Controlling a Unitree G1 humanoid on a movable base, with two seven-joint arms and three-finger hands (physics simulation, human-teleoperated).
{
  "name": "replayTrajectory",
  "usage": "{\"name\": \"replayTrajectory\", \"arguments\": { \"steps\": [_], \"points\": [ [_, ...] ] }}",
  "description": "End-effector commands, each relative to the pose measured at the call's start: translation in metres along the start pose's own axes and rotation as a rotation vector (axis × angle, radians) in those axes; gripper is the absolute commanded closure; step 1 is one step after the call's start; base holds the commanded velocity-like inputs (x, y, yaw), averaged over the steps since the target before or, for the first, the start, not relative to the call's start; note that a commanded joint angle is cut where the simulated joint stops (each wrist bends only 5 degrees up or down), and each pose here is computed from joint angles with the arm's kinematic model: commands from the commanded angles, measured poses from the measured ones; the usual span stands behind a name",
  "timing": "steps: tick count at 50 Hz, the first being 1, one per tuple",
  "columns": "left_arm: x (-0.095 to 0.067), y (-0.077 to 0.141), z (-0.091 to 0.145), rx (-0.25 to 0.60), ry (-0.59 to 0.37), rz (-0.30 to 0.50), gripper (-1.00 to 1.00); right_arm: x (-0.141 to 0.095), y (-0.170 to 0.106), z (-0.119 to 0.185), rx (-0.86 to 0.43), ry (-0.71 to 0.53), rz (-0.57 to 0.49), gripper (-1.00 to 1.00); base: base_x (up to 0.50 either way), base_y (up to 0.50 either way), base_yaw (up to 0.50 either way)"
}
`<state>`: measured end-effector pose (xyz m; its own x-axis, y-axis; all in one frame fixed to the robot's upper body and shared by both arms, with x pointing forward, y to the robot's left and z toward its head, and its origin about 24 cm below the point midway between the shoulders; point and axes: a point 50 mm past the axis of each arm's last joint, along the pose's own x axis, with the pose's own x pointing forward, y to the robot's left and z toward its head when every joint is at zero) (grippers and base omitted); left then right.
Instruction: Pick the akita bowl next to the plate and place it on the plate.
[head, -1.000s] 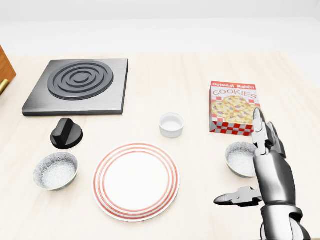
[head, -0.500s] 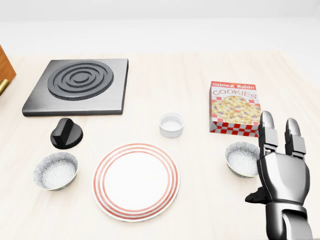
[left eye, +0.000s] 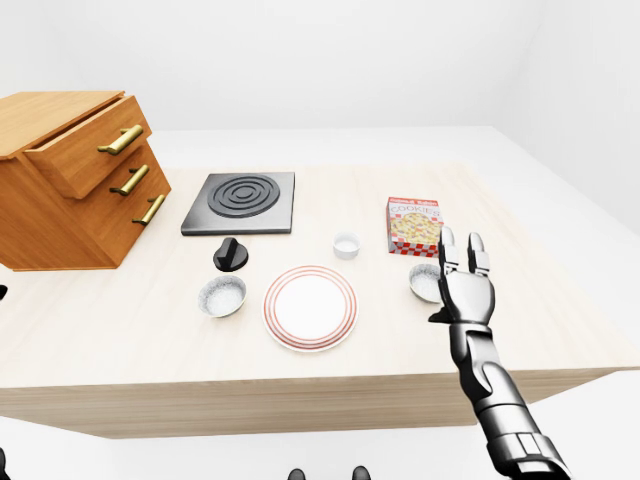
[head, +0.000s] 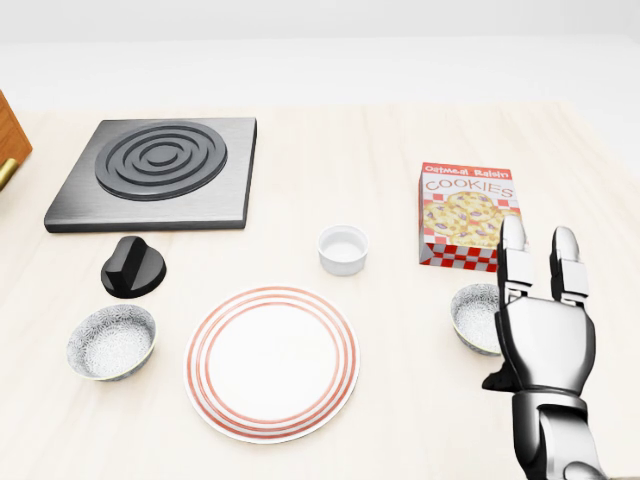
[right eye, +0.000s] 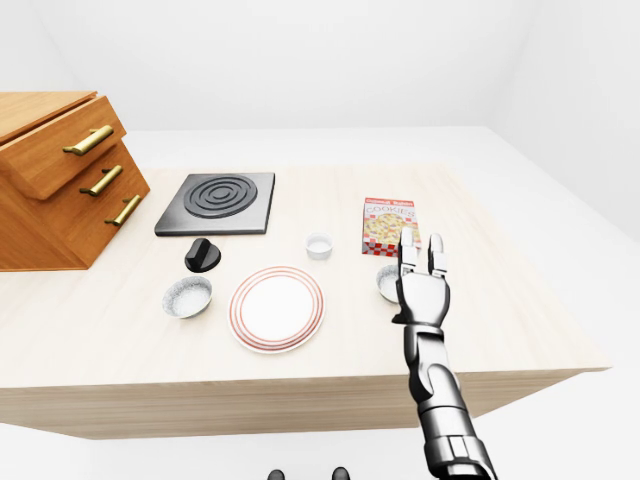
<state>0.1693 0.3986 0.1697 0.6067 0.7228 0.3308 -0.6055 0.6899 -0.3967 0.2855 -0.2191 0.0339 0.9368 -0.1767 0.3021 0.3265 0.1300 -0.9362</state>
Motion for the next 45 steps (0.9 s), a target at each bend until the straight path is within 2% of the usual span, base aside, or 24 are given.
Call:
{"name": "replayTrajectory", "arguments": {
  "steps": [1,9,18,30,45],
  "points": [
    [-0.001,-0.001,-0.003,-0.002,0.010,-0.005,-1.00,0.009,0.008,0.007,0.000,-0.030,0.037,-1.00,0.00,0.00,0.00],
    [-0.002,-0.001,-0.001,-0.004,0.004,-0.005,-1.00,0.004,0.021,0.008,0.003,-0.042,0.103,-1.00,0.00,0.00,0.00],
    [-0.003,-0.004,-0.003,0.004,0.007,-0.013,-1.00,0.003,0.046,0.005,-0.022,-0.051,0.251,-1.00,0.00,0.00,0.00],
    [-0.004,-0.005,-0.004,0.001,0.009,-0.017,-1.00,0.007,0.054,-0.003,-0.038,-0.009,0.323,-1.00,0.00,0.00,0.00],
    [-0.004,-0.008,-0.005,0.004,0.007,-0.022,-1.00,0.018,0.051,-0.008,-0.050,0.016,0.340,-1.00,0.00,0.00,0.00]
  ]
}}
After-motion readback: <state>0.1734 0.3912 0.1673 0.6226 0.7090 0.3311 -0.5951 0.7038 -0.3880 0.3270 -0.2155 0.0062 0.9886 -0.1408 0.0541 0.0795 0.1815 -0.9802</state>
